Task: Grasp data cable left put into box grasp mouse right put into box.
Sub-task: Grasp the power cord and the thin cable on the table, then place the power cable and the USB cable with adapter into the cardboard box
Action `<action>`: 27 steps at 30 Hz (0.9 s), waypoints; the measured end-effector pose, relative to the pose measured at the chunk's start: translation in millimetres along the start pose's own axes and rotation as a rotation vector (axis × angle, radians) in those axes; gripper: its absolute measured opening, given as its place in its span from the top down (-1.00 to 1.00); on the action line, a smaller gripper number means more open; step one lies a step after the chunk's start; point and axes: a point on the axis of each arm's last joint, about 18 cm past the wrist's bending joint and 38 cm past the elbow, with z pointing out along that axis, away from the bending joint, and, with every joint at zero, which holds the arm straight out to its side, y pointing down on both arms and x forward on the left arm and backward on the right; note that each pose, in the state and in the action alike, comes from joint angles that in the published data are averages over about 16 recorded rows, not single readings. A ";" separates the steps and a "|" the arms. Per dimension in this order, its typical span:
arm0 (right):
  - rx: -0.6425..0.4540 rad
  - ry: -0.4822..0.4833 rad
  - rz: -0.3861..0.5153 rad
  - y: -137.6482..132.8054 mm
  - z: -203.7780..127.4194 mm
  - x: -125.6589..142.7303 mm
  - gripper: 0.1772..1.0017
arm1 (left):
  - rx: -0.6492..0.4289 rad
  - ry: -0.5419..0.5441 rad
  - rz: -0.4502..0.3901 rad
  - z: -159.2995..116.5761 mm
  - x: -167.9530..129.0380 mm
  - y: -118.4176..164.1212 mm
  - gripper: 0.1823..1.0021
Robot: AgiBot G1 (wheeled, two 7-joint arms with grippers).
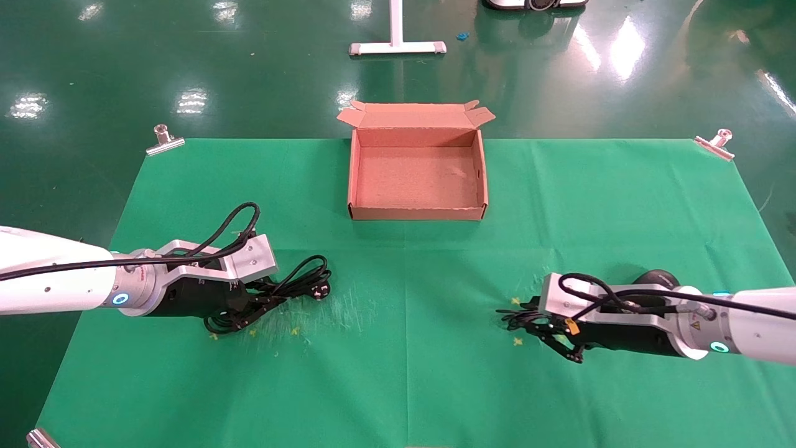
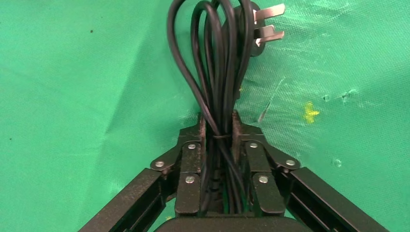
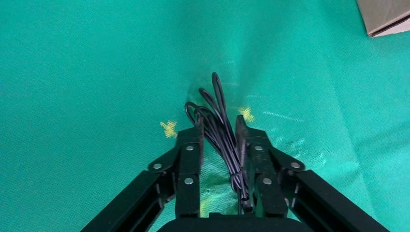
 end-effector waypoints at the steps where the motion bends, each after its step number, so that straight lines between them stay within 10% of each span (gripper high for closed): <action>1: 0.000 0.000 0.000 0.0 0.0 0.0 0.45 | 0.000 0.000 0.000 0.0 0.0 0.0 0.58; 15: 0.001 0.002 -0.001 -0.6 -0.5 0.6 0.87 | 0.021 -0.007 0.009 -7.3 -4.2 -7.0 0.79; 27: 0.070 0.111 -0.006 -21.8 -39.4 34.7 0.93 | 0.170 -0.077 0.123 -34.5 -31.7 -67.6 0.80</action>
